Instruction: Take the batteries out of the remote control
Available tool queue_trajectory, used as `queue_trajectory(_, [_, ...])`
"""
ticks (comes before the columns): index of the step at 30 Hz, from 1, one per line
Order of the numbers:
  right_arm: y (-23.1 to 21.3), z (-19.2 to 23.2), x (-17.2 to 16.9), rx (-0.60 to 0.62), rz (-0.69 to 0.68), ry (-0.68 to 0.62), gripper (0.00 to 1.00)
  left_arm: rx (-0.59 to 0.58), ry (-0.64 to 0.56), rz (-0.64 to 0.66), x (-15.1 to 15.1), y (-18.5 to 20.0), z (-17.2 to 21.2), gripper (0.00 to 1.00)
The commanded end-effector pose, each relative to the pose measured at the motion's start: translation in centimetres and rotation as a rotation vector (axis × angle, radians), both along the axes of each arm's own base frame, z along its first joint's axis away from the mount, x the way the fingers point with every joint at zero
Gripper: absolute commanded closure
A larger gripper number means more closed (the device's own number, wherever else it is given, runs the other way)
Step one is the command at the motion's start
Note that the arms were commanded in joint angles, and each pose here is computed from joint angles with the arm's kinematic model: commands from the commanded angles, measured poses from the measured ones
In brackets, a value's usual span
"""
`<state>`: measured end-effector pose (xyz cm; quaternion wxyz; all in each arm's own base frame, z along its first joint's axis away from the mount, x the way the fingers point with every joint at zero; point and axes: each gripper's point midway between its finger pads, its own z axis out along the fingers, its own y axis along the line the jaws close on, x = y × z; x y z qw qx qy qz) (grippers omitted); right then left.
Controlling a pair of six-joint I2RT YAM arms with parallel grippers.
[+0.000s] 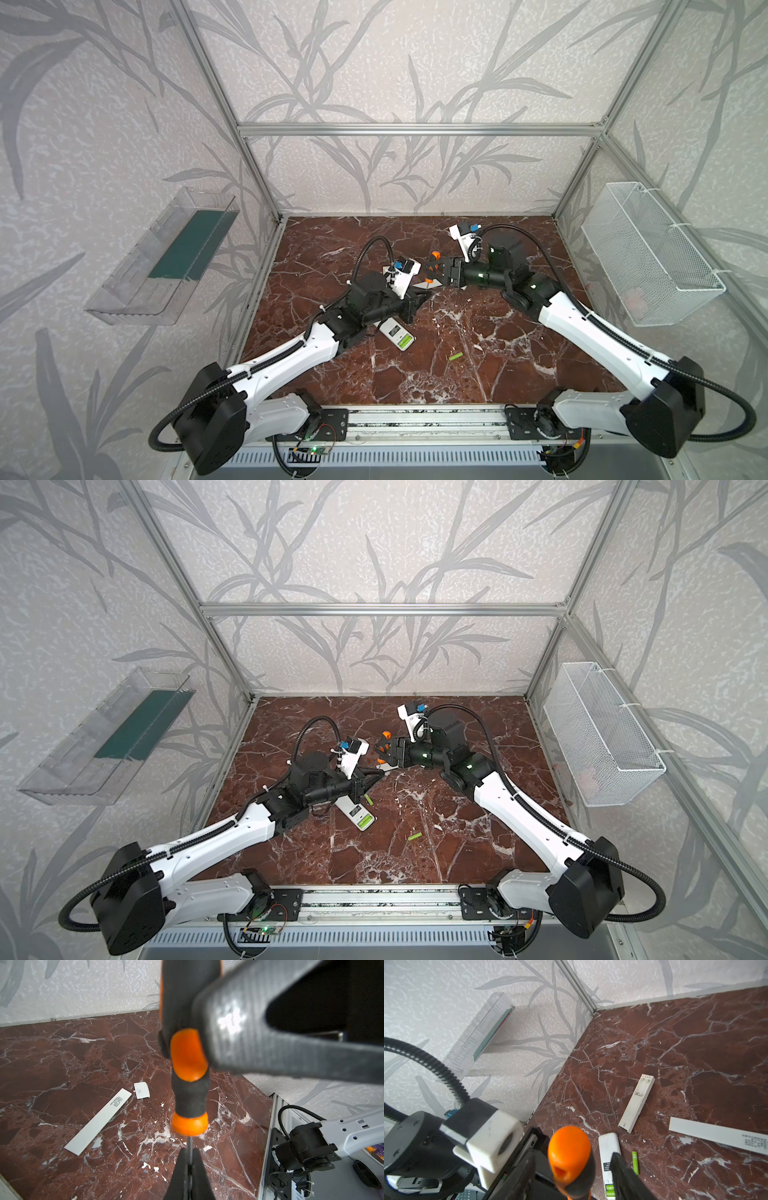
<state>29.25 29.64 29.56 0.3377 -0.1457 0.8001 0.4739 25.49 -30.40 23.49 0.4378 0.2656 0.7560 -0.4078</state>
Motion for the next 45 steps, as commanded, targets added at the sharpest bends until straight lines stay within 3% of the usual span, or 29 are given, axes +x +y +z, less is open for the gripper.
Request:
queue_trajectory(1, [0.6, 0.6, -0.3, 0.043, 0.034, 0.008, 0.46, -0.020, -0.054, -0.025, -0.3, 0.0, 2.2, 1.00])
queue_trajectory(10, [0.9, -0.4, 0.1, 0.040, 0.031, 0.038, 0.57, -0.002, -0.047, -0.040, -0.7, 0.1, 1.7, 1.00])
queue_trajectory(17, [1.2, -0.7, 0.1, 0.036, 0.043, 0.041, 0.99, 0.020, -0.047, -0.027, -0.5, 0.4, 1.3, 1.00])
queue_trajectory(18, [1.0, -0.8, 0.1, 0.028, 0.039, 0.036, 1.00, 0.027, -0.041, -0.012, -0.4, 0.6, 1.2, 1.00])
queue_trajectory(20, [0.6, -1.1, 0.2, -0.019, 0.010, 0.007, 1.00, 0.048, -0.015, 0.049, 0.1, 1.4, 0.6, 0.91])
queue_trajectory(24, [-0.4, -1.9, -0.3, -0.265, -0.064, -0.172, 1.00, 0.099, 0.091, 0.236, 1.0, 5.0, -2.0, 0.52])
queue_trajectory(28, [0.1, -3.5, -0.9, -0.336, -0.079, -0.266, 1.00, 0.074, 0.272, 0.441, 0.5, 9.6, -5.8, 0.40])
queue_trajectory(32, [1.4, -6.0, -1.3, -0.330, -0.073, -0.271, 1.00, -0.001, 0.475, 0.584, -1.1, 12.7, -10.1, 0.40])
queue_trajectory(38, [4.2, -8.9, -2.0, -0.353, -0.048, -0.298, 1.00, -0.143, 0.741, 0.628, -3.8, 12.6, -16.3, 0.56])
queue_trajectory(45, [6.0, -10.4, -2.3, -0.323, -0.048, -0.296, 1.00, -0.080, 0.742, 0.583, -3.7, 11.2, -17.8, 0.59])
